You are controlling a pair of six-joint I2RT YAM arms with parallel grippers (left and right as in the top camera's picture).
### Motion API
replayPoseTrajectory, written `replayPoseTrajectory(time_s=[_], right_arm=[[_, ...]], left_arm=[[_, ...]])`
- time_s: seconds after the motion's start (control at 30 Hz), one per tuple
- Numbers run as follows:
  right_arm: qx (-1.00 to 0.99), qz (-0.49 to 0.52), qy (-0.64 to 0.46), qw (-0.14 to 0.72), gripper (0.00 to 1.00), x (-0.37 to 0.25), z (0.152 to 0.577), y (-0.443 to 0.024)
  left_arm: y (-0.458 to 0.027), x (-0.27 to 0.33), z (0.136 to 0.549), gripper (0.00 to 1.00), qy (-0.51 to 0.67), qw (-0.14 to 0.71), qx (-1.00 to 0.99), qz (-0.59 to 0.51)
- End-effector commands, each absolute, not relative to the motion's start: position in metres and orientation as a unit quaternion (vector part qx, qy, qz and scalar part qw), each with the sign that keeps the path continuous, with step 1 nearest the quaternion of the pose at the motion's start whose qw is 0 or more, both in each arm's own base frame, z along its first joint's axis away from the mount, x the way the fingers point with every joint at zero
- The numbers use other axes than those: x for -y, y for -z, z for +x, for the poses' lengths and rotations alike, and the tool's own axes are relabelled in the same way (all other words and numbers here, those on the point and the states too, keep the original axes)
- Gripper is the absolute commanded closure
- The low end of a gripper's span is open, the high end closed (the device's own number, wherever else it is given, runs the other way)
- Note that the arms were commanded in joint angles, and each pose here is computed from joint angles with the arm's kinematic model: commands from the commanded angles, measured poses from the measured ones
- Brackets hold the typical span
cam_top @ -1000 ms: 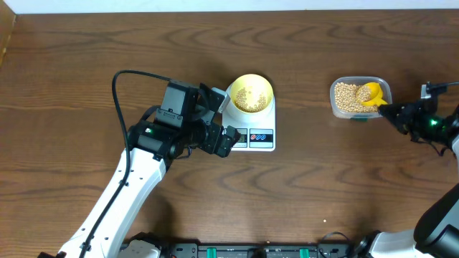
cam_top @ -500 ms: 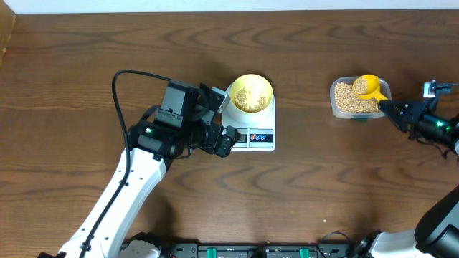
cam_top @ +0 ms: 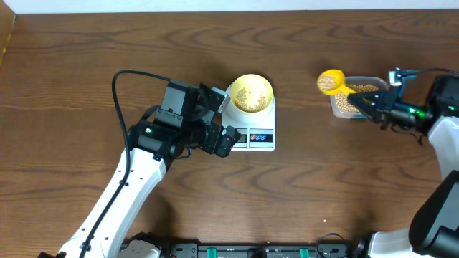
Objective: Scoop item into bowl and weigh 50g on scale
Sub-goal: 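Lift the filled scoop and carry it leftward over the yellow bowl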
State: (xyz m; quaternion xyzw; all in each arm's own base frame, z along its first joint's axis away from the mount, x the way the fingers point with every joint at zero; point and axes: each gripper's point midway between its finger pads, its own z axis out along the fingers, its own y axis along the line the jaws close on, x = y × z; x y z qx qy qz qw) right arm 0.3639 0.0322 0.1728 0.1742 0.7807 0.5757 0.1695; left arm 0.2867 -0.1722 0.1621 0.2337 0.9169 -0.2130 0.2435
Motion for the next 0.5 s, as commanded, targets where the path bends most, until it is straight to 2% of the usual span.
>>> replayPoseTrajectory(time_s=[0.0,0.47], right_arm=[[-0.768,0.176,-0.602,0.13,0.99,-0.058,0.367,-0.179],[-0.8,0.125,-0.572,0.13,0.99,-0.142,0.39,-0.182]], left_arm=[[-0.161,0.172,0.287,0.02,0.211,0.242,-0.919,0.231],[-0.161,0.172,0.287,0.02,0.211,0.242,-0.919,0.231]])
